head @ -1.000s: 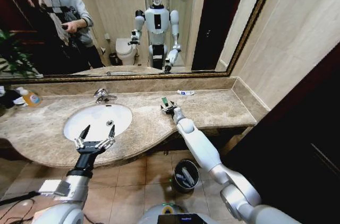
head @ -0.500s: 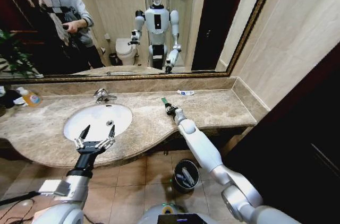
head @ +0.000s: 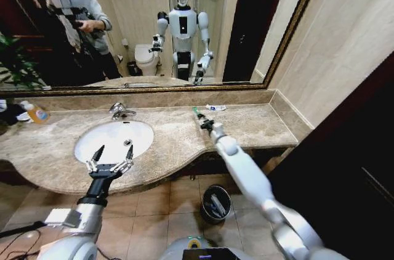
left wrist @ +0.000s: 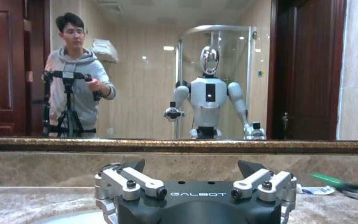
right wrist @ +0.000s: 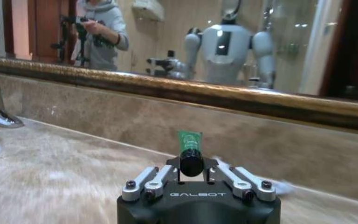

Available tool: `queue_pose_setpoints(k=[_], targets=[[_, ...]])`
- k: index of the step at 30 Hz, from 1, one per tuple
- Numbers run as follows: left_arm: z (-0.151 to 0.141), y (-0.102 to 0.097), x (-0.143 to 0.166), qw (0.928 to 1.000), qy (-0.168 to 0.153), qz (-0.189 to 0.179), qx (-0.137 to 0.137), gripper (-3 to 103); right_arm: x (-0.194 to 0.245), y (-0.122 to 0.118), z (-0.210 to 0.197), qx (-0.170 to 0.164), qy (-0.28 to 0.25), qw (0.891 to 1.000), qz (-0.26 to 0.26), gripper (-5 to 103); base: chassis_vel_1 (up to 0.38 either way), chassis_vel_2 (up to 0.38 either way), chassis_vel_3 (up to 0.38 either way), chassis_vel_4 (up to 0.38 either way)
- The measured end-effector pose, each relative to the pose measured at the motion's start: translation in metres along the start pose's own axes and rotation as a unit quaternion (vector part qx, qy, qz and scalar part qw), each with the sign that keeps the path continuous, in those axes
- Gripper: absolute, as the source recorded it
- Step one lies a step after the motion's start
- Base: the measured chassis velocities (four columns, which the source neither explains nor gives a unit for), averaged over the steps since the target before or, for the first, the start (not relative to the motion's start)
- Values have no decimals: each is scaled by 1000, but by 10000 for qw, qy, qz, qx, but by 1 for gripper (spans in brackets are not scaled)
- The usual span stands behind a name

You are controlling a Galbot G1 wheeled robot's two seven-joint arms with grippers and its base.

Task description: Pick up the trash from the sink and place it in the trash bin.

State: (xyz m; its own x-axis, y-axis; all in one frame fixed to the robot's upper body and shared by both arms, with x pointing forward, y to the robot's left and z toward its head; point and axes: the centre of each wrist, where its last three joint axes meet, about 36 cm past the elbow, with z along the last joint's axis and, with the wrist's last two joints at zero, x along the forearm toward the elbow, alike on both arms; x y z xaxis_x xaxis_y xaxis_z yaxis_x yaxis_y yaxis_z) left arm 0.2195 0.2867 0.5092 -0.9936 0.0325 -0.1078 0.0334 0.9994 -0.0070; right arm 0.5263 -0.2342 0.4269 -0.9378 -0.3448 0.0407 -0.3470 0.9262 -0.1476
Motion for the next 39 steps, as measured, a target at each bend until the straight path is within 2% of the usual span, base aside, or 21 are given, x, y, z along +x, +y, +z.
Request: queue_pose_setpoints(k=[2,5,12,16,18,19,22,26,28,30,32,33,36,39], targets=[[0,0,0,10000,-1,-1,-1,100,35,-16,4,68,21,9999,86,21,0,0,0,0],[0,0,0,10000,-1,-2,0,100,55,-23,5,83,16,9999,120,21,0,0,0,0],[0,0,0,10000,0,-1,0,100,87,-26,-6,53,-94,9996,248,21,0,0,0,0],[0,0,0,10000,0,-1,0,100,126,-28,-6,20,-135,9989,455,21,0,0,0,0],[0,0,0,10000,0,0,0,100,161,-25,6,-1,-69,9985,549,21,0,0,0,0],[0,0,0,10000,0,0,0,100,161,-25,6,-1,-69,9985,549,21,0,0,0,0],[0,0,0,10000,0,0,0,100,213,-12,29,-63,-3,9975,709,21,0,0,0,0],[0,0,0,10000,0,-1,0,100,238,-3,42,-84,32,9966,821,21,0,0,0,0],[0,0,0,10000,-1,-1,-1,100,267,14,60,-143,148,9950,972,21,0,0,0,0],[0,0,0,10000,0,-2,-1,100,274,20,66,-147,151,9943,1047,21,0,0,0,0],[0,0,0,10000,0,-1,0,100,294,43,85,-123,234,9925,1192,21,0,0,0,0],[0,0,0,10000,0,-1,0,100,294,43,85,-123,234,9925,1192,21,0,0,0,0],[0,0,0,10000,0,-1,-1,100,315,71,108,-114,468,9923,1141,21,0,0,0,0],[0,0,0,10000,0,-1,0,100,321,84,122,-79,640,9924,1043,21,0,0,0,0]])
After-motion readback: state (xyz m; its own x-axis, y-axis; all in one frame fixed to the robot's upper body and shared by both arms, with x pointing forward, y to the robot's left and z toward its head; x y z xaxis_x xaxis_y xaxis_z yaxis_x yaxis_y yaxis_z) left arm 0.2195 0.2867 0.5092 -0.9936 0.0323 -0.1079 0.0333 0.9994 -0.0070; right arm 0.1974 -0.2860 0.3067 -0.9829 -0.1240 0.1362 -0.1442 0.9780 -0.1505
